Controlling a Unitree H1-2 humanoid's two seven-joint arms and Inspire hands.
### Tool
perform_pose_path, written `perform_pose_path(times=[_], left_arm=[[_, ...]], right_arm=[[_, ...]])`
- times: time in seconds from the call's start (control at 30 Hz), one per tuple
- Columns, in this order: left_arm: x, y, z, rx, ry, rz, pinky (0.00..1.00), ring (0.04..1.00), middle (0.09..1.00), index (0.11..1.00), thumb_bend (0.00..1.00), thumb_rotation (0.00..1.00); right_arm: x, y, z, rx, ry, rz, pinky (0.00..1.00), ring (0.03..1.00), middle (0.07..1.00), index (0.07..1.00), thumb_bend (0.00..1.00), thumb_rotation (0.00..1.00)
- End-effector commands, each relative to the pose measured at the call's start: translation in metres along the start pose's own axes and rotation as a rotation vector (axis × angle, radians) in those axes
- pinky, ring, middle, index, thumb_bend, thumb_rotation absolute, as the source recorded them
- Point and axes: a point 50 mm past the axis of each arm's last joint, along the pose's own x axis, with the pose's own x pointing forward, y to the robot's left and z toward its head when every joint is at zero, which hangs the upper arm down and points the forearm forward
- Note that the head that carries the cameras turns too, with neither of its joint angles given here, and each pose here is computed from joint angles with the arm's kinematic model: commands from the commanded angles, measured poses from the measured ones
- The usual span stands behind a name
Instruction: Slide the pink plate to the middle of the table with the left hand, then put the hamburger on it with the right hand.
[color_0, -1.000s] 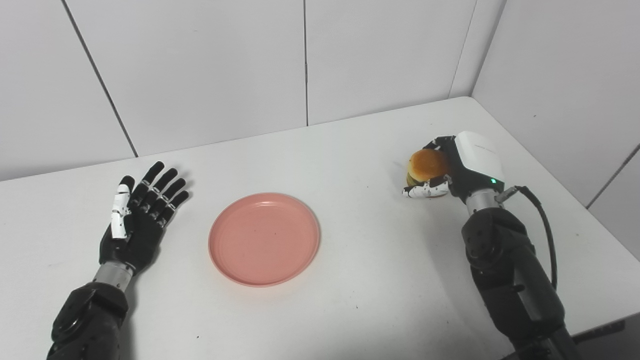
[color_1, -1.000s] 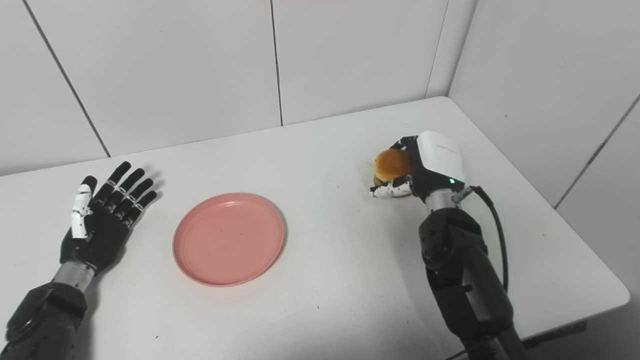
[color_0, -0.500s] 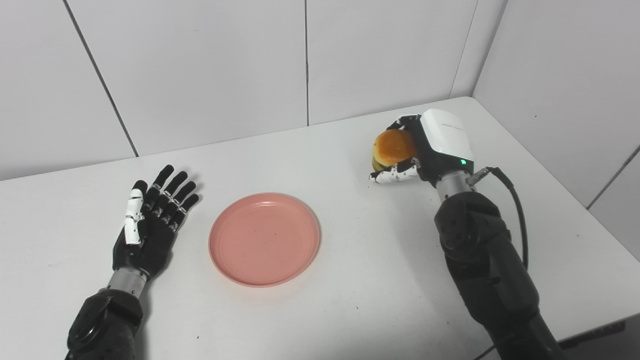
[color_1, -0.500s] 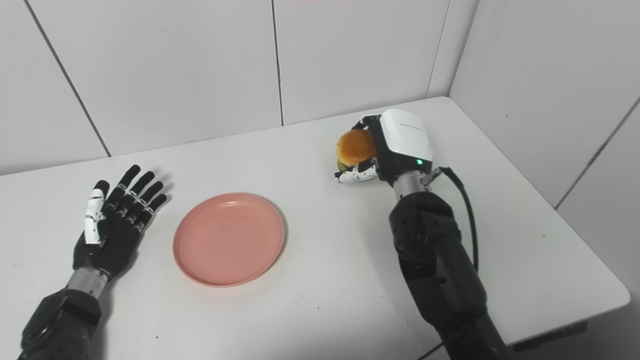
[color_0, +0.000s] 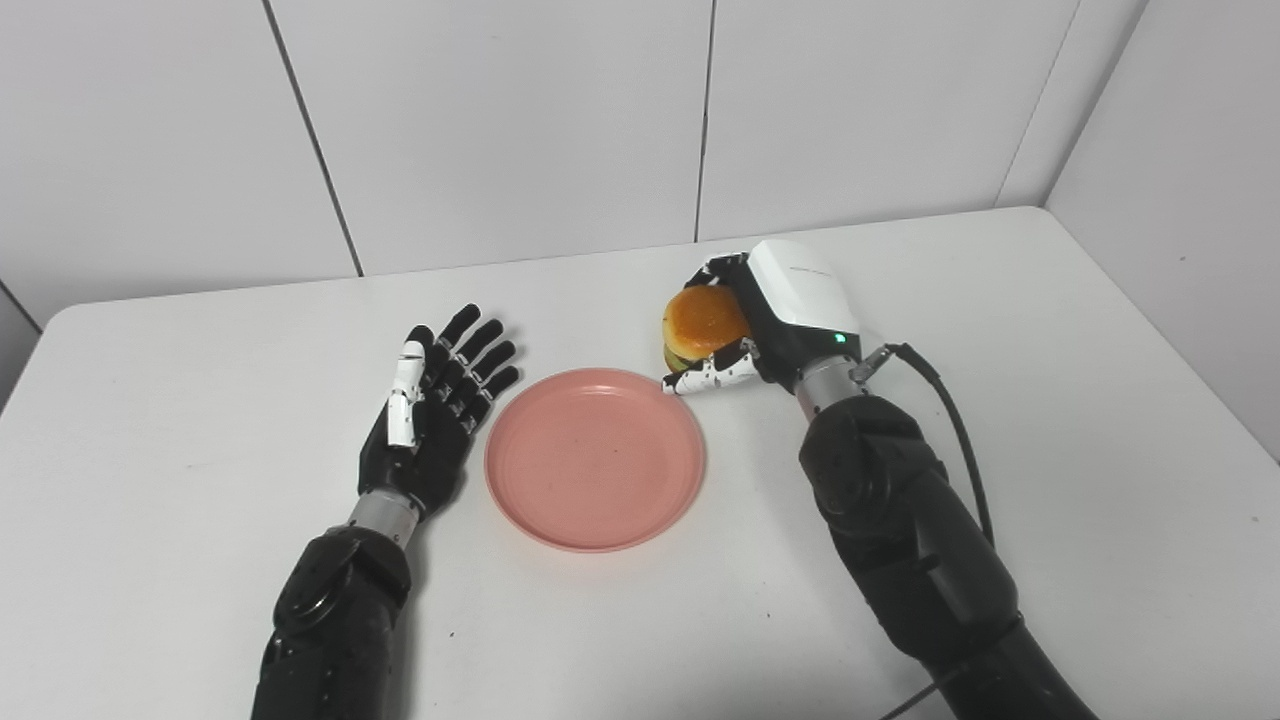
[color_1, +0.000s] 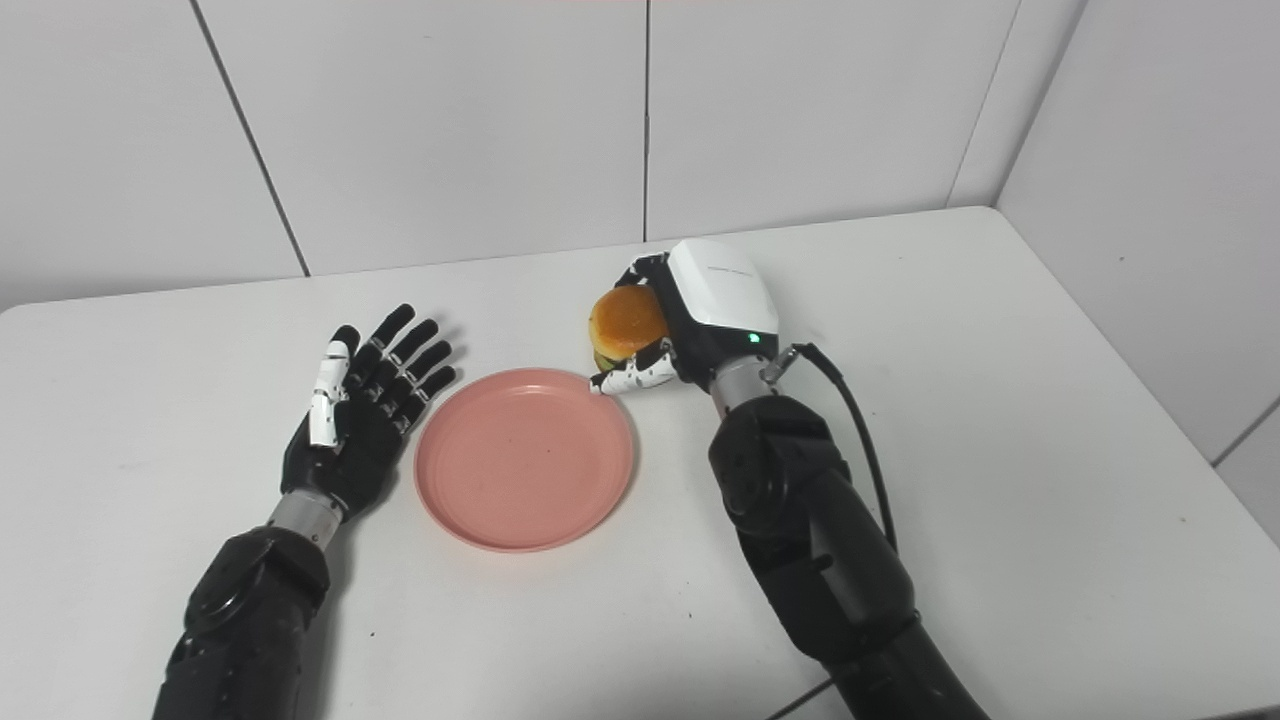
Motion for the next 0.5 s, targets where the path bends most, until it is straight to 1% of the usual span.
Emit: perform_pose_path(times=[0.0,0.1,0.23,0.3,0.47], left_arm=[[-0.012,0.004,-0.032,-0.008,0.138,0.063,0.86,0.861,0.869,0.868,0.39,1.00],[-0.011,0.000,-0.033,-0.008,0.139,0.065,0.85,0.858,0.866,0.866,0.39,1.00],[-0.009,-0.009,-0.034,0.004,0.140,0.059,0.85,0.852,0.861,0.865,0.39,1.00],[-0.009,-0.010,-0.034,0.005,0.140,0.060,0.85,0.850,0.859,0.865,0.39,1.00],[-0.006,-0.021,-0.036,0.018,0.146,0.061,0.86,0.850,0.858,0.862,0.39,1.00]], right_arm=[[0.010,-0.011,0.023,0.009,-0.111,-0.076,0.28,0.368,0.465,0.489,0.51,0.13],[0.010,-0.005,0.028,0.012,-0.111,-0.062,0.25,0.334,0.431,0.489,0.52,0.14],[0.011,0.010,0.040,0.011,-0.150,-0.020,0.19,0.283,0.377,0.487,0.52,0.13],[0.011,0.011,0.041,0.010,-0.152,-0.018,0.19,0.278,0.372,0.487,0.52,0.13],[0.014,0.027,0.054,0.000,-0.179,0.009,0.19,0.287,0.391,0.488,0.52,0.13]])
